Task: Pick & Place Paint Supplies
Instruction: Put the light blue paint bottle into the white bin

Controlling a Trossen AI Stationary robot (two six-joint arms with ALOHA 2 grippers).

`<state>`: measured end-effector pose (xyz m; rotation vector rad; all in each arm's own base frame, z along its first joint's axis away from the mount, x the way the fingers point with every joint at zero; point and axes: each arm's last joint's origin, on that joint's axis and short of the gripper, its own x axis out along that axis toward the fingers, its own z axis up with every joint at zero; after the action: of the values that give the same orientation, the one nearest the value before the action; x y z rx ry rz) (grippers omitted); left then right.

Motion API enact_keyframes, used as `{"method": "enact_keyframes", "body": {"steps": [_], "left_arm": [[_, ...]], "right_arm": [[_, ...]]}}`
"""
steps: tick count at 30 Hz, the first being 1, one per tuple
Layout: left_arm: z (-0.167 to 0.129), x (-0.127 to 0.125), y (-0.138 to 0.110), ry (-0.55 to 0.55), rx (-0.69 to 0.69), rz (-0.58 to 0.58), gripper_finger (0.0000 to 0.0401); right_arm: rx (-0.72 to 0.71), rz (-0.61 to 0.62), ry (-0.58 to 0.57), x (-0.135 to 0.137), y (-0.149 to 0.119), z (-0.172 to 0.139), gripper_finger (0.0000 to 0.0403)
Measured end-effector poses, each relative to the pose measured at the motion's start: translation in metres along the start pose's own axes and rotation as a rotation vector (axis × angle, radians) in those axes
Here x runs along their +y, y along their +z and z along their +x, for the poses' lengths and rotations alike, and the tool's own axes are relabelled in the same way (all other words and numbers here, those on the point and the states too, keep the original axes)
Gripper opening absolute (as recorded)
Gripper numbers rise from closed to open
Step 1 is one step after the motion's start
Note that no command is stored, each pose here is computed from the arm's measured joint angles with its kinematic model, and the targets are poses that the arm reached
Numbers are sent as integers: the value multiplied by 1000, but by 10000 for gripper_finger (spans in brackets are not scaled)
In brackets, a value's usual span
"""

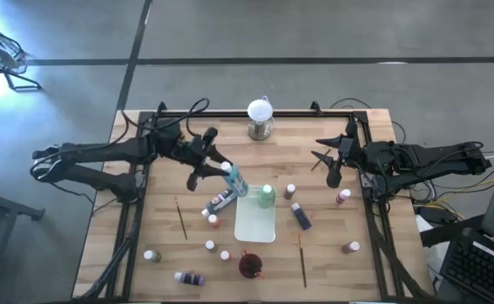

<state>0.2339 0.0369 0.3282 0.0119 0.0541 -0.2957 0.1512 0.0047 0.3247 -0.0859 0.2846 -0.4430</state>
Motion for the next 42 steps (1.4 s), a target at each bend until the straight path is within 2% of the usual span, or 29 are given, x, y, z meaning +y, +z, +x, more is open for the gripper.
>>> {"method": "enact_keyframes", "body": {"steps": [11,20,34,42], "left_arm": [[31,9,-31,-25,108,-41,121],[58,15,-57,-53,185,-20,121],[80,24,-91,-35,271,18,121],[89,22,-104,-50,299,46,121]], "right_arm": [[-4,2,-26,-1,0,0,169],[-4,2,-26,-1,0,0,169],[-3,2,-25,-1,0,0,185],[-1,0,-25,-1,0,0,165]]}}
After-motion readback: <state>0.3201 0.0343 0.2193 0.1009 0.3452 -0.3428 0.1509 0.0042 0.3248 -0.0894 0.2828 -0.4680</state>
